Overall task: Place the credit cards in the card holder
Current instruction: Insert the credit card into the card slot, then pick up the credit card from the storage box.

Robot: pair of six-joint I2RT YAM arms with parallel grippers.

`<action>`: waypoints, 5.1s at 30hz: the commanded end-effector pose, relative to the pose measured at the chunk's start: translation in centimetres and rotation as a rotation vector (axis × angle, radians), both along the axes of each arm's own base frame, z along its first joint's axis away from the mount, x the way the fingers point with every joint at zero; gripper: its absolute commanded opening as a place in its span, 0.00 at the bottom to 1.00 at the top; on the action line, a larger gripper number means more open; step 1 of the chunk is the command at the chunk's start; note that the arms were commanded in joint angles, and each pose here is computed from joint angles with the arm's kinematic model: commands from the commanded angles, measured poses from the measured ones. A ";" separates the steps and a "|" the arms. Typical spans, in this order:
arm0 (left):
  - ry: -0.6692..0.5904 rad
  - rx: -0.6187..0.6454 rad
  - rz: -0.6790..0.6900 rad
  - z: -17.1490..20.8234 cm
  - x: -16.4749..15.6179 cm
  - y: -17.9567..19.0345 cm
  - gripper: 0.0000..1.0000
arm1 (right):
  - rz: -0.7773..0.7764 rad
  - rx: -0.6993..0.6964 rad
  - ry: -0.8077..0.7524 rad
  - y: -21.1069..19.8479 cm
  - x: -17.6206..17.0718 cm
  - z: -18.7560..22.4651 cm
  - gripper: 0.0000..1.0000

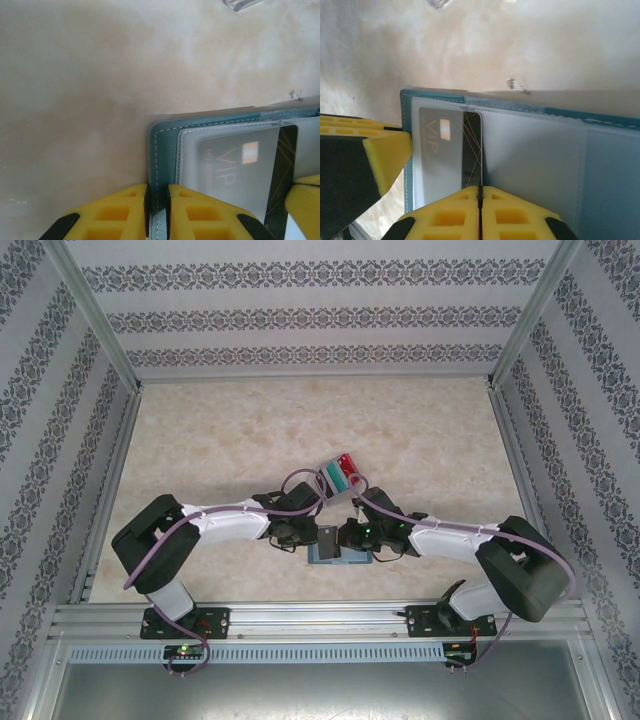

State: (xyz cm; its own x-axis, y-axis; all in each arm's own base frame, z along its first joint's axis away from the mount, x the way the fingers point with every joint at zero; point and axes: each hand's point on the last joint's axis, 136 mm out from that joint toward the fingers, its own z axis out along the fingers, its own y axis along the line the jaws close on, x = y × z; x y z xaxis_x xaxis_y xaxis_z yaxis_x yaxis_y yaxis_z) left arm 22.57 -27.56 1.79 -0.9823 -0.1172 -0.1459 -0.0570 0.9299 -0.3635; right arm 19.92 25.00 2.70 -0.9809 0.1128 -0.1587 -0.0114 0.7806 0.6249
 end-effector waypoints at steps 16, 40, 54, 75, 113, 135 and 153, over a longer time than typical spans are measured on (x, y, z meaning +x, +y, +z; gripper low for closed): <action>-0.006 0.006 0.017 0.3 -0.1 0.4 0.30 | 0.001 -0.015 0.030 1.4 0.0 0.9 0.16; -0.005 -0.175 -0.050 3.2 1.3 -5.2 0.17 | -0.058 -0.226 0.007 -4.1 -0.1 -1.2 0.06; 0.035 -0.014 -0.043 -0.2 0.1 -1.9 0.15 | -0.036 -0.202 -0.062 -5.7 0.8 1.9 0.17; -0.113 -0.263 0.319 7.5 12.6 2.1 0.47 | 0.214 -0.420 -0.277 -2.9 13.6 9.0 0.24; 0.005 -0.301 0.379 2.3 14.2 0.6 0.40 | 0.331 -0.687 -0.238 -1.2 16.8 4.3 0.35; 0.019 -0.287 0.387 1.4 13.2 1.3 0.37 | 0.297 -0.919 -0.381 -2.5 18.4 6.9 0.32; 0.019 -0.294 0.384 1.5 13.2 1.2 0.37 | 0.303 -0.900 -0.390 -2.3 18.2 7.3 0.22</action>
